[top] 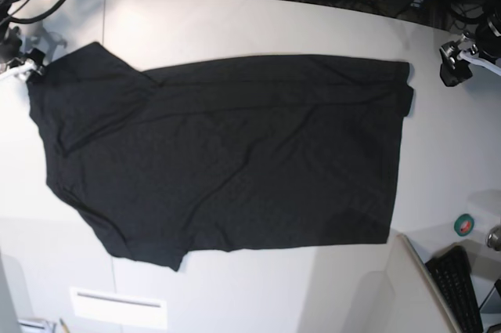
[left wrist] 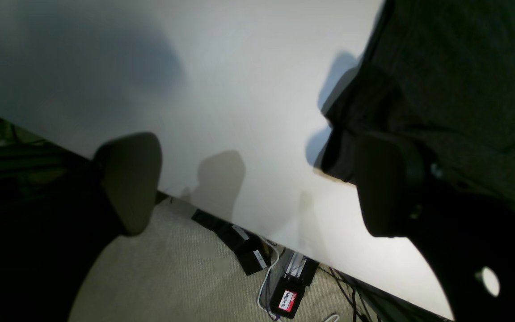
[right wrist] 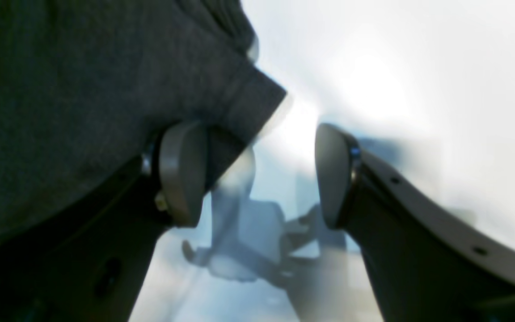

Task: Layout the t-shirt on the table in an organized manner, then fold the t-shirt properly
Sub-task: 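Lower the shirt and release it from both grippers, then grasp the shirt edge again with both grippers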

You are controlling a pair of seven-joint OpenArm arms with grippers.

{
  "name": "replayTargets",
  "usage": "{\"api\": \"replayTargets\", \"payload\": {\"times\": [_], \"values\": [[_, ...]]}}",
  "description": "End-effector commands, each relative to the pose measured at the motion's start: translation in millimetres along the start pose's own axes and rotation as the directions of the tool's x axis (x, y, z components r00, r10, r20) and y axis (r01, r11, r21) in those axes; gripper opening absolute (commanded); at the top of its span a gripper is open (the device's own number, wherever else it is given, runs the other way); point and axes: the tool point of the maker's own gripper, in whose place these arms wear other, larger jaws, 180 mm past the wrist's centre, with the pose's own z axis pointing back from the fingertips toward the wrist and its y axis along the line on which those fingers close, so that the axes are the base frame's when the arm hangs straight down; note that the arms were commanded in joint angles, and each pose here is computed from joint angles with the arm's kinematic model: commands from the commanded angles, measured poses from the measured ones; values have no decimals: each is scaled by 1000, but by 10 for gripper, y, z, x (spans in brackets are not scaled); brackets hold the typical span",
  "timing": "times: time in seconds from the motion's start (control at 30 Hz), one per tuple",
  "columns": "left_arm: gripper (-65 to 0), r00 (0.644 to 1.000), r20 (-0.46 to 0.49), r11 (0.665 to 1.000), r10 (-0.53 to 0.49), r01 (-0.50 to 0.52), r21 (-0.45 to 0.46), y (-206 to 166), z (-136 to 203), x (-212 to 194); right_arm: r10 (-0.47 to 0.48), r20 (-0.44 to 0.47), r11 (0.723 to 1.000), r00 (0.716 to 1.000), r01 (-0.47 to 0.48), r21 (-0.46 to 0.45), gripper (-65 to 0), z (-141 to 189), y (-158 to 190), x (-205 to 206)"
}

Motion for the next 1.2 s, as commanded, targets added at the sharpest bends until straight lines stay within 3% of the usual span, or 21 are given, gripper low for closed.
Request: {"api": "replayTargets", "payload": {"times": [0.0,0.07,0.23,0.33,0.4,0.5,0.57,0.8,1.0,1.17], "values": [[0,1000,25,1000,-14,13,9,66,35,98,19,34,1000,999,-18,-8,-284,43,-51,157],[-13,1000,5,1000,1,-1,12,121,0,51,19,34,1000,999,-18,-8,-285,43,-51,157],[-293,998,56,1000,27,-28,12,182,-49,26,21,40,1000,999,-21,-6,-288,47,-41,180],[-393,997,61,999,47,-48,16,232,-71,-40,19,54,1000,998,-19,1,-288,29,-6,252],[-425,997,48,998,61,-63,21,270,-83,-96,18,58,1000,998,-18,4,-288,22,3,275],[-436,997,45,997,67,-69,22,281,-89,-115,19,67,1000,998,-20,8,-293,14,29,328],[-436,997,45,997,67,-69,22,281,-89,-115,24,67,1000,997,-24,12,-336,5,52,339],[-436,997,46,997,66,-67,22,280,-87,-111,77,41,996,996,-79,42,-650,-56,226,284],[-436,997,46,997,66,-67,22,280,-87,-111,81,81,996,993,-83,18,-650,33,328,434],[-436,997,46,998,63,-64,15,250,-105,-99,120,107,993,987,-120,-3,-650,212,522,799]]}}
